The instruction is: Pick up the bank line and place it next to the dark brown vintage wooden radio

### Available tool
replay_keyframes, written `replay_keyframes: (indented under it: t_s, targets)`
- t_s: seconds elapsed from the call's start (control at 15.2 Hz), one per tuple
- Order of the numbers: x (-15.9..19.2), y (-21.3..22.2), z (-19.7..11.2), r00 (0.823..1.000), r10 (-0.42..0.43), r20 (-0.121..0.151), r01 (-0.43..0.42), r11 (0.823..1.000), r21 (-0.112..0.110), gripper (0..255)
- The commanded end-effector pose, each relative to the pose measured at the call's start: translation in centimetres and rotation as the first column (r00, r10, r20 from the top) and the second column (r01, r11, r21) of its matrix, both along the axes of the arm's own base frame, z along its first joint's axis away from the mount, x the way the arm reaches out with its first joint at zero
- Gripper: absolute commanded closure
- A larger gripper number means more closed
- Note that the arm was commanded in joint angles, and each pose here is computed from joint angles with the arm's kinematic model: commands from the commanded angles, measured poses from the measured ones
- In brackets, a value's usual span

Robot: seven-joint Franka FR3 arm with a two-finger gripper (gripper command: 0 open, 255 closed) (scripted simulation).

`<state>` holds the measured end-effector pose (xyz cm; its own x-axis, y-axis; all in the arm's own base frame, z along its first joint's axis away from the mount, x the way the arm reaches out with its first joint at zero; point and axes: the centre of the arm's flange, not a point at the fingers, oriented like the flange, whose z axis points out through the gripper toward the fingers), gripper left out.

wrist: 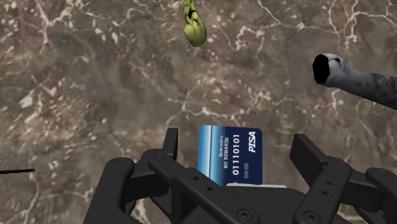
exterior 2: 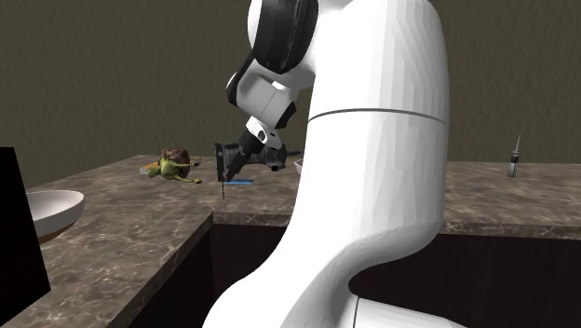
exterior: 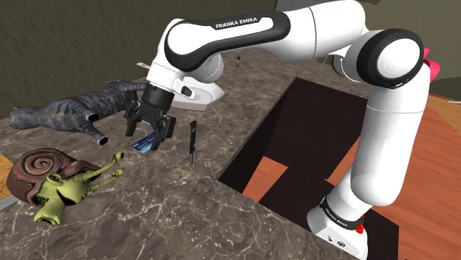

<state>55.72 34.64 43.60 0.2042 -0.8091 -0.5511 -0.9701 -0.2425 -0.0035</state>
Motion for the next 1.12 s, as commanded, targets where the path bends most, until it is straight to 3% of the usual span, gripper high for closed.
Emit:
replay_keyframes:
  t_s: [0.0, 0.33, 0.4, 1.06]
  targets:
    - [-0.12, 0.17, -0.24, 1.0, 0.0, 0.0, 0.0, 1.0, 0.0, 0]
    - [-0.11, 0.16, -0.23, 1.0, 0.0, 0.0, 0.0, 1.0, 0.0, 0]
    - [-0.11, 0.16, -0.23, 1.0, 0.0, 0.0, 0.0, 1.0, 0.0, 255]
    - [-0.12, 0.17, 0.29, 1.0, 0.0, 0.0, 0.0, 1.0, 0.0, 255]
